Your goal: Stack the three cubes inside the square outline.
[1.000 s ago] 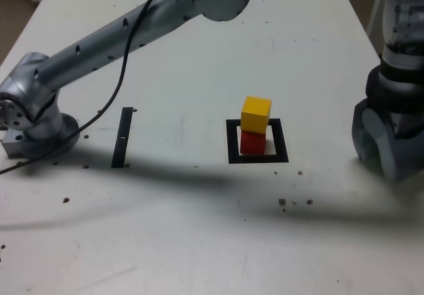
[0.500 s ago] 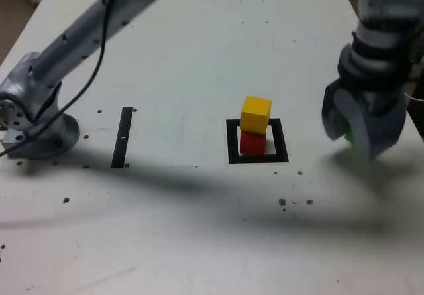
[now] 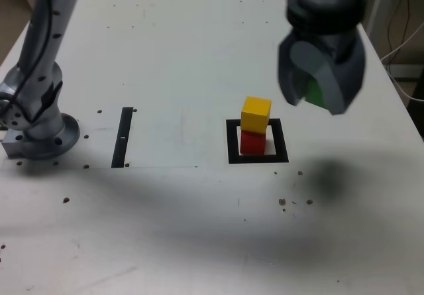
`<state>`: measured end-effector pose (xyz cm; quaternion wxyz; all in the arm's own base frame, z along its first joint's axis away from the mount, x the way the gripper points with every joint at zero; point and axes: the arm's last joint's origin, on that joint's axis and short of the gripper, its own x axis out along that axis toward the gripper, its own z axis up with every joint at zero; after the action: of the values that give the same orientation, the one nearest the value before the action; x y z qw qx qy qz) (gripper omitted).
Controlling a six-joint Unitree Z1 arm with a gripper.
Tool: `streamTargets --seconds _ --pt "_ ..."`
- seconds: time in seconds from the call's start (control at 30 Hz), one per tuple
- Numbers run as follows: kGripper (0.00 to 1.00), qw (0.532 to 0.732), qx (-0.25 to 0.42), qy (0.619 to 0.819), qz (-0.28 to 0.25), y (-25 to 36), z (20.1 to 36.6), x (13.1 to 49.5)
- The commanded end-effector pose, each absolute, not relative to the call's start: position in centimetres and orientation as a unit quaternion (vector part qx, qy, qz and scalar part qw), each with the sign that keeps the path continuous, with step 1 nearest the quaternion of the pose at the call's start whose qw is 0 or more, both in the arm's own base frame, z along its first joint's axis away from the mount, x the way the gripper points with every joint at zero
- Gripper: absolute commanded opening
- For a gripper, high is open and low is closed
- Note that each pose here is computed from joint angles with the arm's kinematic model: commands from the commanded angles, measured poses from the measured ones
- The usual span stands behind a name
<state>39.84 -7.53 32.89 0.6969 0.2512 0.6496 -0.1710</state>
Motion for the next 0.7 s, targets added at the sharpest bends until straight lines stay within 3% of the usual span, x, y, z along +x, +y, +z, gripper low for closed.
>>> streamTargets --seconds 0.0,0.3,0.67 --pt "0.33 0.705 0.237 0.65 -0.157 -7.5 33.8 38.7" --pt "0.33 0.717 0.154 0.673 -0.095 -7.0 34.3 35.6" --pt "0.33 0.732 0.081 0.675 -0.039 -5.9 32.8 33.8"
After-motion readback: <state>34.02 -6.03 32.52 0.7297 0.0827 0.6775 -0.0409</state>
